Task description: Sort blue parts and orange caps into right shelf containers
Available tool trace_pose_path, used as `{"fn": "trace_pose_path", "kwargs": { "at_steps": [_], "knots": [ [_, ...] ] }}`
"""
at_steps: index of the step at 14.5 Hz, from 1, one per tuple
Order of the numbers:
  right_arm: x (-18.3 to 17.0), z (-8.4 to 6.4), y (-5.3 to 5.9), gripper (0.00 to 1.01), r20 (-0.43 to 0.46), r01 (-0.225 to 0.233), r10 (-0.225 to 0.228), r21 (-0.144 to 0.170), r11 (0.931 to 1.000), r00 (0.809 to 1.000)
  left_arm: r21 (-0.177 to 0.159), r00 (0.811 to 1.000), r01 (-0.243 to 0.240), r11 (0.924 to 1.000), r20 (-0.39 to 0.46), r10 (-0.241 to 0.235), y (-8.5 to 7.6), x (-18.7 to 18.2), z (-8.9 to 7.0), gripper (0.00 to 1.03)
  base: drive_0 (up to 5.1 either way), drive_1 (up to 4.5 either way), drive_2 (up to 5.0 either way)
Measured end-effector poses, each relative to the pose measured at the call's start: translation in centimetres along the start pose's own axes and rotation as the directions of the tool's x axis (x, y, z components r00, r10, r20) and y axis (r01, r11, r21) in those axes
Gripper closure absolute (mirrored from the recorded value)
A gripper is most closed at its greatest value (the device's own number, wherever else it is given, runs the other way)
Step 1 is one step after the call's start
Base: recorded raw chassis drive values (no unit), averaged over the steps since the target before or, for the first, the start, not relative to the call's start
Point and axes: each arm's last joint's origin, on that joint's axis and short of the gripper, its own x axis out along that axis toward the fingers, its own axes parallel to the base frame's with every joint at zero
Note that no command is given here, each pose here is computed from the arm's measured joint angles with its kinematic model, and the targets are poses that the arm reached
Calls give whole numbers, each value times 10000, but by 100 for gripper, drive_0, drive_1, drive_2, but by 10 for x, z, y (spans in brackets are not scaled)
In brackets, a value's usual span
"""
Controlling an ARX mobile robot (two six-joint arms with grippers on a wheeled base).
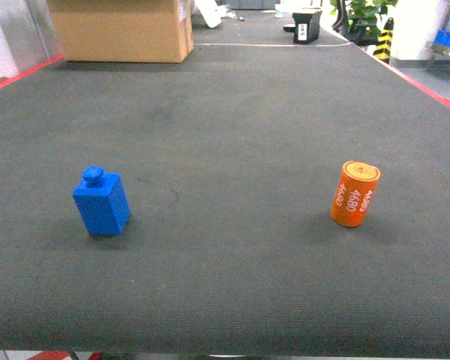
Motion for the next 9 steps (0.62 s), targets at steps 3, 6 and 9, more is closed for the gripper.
{"fn": "trace_pose_path", "kwargs": {
  "at_steps": [3, 6, 9],
  "knots": [
    [0, -1, 0, 3, -107, -4, 4, 0, 10000, 9999, 0, 10000, 4, 10000, -42, -4, 0, 0, 0, 5, 0, 0, 0],
    [0, -1, 0, 3, -103, 0, 0, 4, 10000, 9999, 0, 10000, 0, 10000, -42, 0, 0, 0, 0, 5, 0, 0, 0],
    [0, -1, 0, 3, -103, -4, 4, 4, 10000, 9999, 0, 10000, 0, 10000, -42, 0, 0, 0, 0, 5, 0, 0, 0]
  ]
}}
